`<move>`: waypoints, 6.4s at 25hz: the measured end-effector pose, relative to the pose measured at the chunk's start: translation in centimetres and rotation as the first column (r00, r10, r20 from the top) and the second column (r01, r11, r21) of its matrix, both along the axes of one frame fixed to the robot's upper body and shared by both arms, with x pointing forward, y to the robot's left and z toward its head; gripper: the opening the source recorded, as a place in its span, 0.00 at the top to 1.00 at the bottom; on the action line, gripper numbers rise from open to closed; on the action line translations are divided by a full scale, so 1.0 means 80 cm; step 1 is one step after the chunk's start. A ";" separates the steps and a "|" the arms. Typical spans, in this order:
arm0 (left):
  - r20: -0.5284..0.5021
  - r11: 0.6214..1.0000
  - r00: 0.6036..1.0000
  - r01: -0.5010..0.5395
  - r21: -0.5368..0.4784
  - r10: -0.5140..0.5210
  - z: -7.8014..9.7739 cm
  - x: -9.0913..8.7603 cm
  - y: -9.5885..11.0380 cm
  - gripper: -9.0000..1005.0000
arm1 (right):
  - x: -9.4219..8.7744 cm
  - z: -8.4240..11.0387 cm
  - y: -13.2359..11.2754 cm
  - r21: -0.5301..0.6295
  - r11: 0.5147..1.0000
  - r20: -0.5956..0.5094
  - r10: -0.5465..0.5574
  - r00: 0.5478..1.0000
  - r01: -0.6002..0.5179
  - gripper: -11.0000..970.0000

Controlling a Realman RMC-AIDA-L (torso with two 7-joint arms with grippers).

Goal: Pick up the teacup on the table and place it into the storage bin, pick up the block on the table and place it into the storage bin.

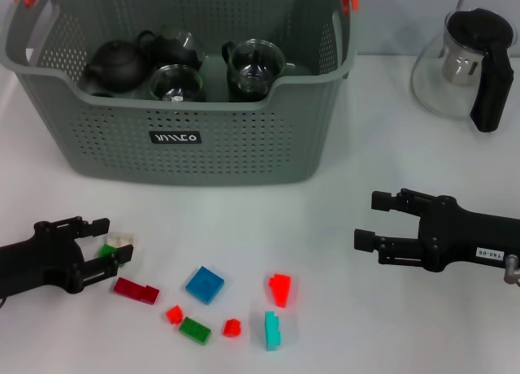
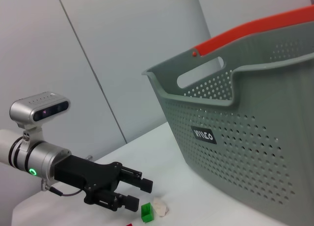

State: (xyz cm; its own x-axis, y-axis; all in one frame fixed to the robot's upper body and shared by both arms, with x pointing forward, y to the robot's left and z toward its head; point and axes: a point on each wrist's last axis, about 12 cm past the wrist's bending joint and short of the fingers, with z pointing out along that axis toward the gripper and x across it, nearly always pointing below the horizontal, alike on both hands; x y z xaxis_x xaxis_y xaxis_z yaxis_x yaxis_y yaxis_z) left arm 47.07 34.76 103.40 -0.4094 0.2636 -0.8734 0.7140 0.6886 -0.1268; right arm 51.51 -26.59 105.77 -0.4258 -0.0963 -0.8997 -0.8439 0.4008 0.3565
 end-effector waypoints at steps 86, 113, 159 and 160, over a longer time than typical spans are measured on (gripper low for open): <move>-0.026 0.996 0.997 0.078 0.049 -0.077 -0.010 0.025 -0.039 0.40 | 0.003 -0.002 -0.003 -0.019 1.000 -0.006 -0.014 1.000 0.014 0.04; -0.012 0.994 0.997 0.074 0.077 -0.073 -0.019 0.024 -0.042 0.40 | 0.002 -0.004 -0.004 -0.020 1.000 -0.008 -0.016 1.000 0.016 0.04; 0.036 0.838 0.981 0.182 -0.514 -0.191 0.146 0.107 -0.050 0.58 | 0.002 -0.004 0.003 -0.021 1.000 -0.006 0.002 1.000 -0.002 0.04; 0.032 0.842 0.982 0.175 -0.511 -0.185 0.151 0.113 -0.050 0.58 | 0.002 -0.004 0.003 -0.021 1.000 -0.006 0.002 1.000 -0.002 0.04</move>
